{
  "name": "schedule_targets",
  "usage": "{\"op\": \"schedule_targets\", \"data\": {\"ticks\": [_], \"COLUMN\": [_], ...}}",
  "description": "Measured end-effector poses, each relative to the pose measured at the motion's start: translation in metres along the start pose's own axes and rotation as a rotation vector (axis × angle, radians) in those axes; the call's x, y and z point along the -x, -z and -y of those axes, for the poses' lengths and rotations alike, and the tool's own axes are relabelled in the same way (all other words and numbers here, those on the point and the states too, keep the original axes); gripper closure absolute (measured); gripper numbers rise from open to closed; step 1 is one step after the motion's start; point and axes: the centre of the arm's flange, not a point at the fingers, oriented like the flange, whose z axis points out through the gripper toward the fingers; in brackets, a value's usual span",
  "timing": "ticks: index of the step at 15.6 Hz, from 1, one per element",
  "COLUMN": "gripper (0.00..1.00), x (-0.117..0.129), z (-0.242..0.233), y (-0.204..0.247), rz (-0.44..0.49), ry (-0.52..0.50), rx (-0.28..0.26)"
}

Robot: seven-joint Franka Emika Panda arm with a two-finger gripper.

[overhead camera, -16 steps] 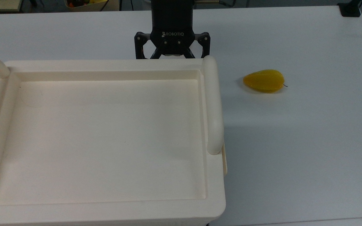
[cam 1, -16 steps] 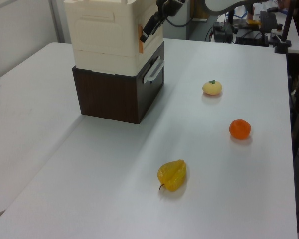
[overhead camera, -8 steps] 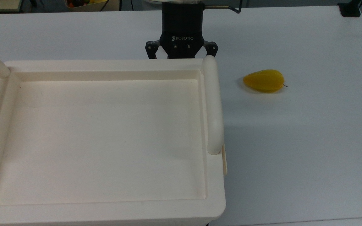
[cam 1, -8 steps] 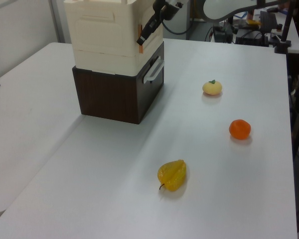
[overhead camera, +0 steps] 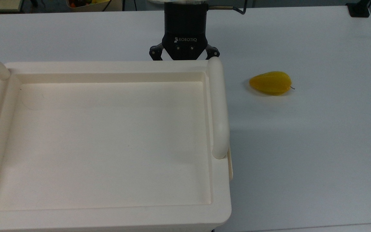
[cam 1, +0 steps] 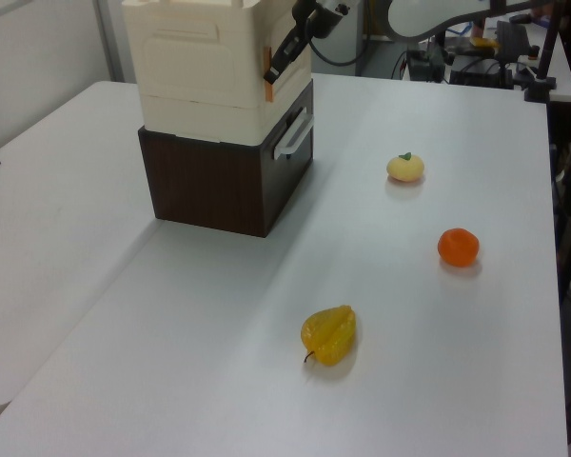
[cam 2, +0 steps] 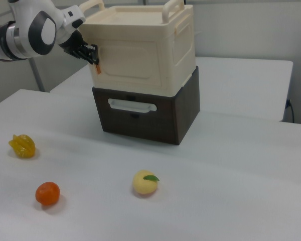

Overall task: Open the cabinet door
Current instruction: 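Close the gripper on the orange door handle, then pull the handle outward, swinging the cream door open on its hinge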

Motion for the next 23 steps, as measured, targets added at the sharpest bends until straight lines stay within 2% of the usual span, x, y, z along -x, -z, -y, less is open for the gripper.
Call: {"op": "schedule_targets", "data": {"ticks": [1,2,9,19,20,22,23], "gripper": [0.80,0.85,0.85,0.85,0.84,0.72,0.72], "x": [0.000,0.000,0.001,0.007,0.008,0.013,0.015], "z": [0.000,-0.001,-0.001,-0.001,-0.002,-0.002,-0.003], "y": [0.000,0.000,0.000,0.013,0.014,0.013,0.013], "rz": [0.000,0.000,0.005,0.083,0.093,0.140,0.165], "ry": [0.000,-0.001,-0.007,-0.015,-0.016,-0.016,-0.017], "rx": [0.000,0.002,0.003,0.017,0.020,0.029,0.034]}}
